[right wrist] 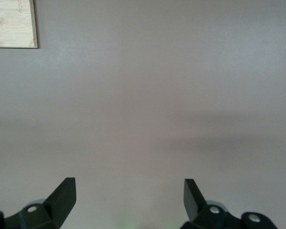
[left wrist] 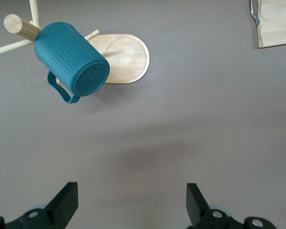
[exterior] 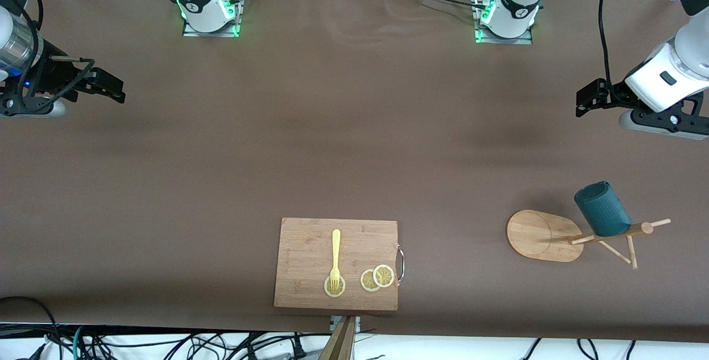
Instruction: Pass cup and hang on rack
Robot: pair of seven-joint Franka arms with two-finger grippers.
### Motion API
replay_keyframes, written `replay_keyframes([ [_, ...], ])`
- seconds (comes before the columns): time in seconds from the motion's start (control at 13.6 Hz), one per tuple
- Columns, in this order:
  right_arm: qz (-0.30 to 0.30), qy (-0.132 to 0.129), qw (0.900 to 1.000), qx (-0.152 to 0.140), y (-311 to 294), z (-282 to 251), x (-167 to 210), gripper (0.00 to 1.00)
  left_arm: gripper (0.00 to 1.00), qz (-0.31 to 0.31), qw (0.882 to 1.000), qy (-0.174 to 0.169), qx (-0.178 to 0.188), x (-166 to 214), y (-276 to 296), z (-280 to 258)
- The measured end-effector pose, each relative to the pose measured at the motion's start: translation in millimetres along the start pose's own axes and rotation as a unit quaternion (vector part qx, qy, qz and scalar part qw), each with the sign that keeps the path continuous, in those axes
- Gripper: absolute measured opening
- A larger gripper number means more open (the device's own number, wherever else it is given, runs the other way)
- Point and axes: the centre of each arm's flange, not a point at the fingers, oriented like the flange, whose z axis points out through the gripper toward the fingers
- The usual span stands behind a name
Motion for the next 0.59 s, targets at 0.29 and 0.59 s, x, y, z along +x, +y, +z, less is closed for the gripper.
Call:
replay_keyframes([
  [0.29,0.0,0.0,1.0,0.0,0.0,0.1,-0.1,1.0,1.0,0.004,1.0,0.002,0.001,-0.4,5.7,-1.9],
  [0.59,0.0,-0.004,1.0,0.0,0.1,0.6,-0.8,1.0,1.0,-0.004,1.0,0.002,0.003,-1.4,-4.2,-2.2],
])
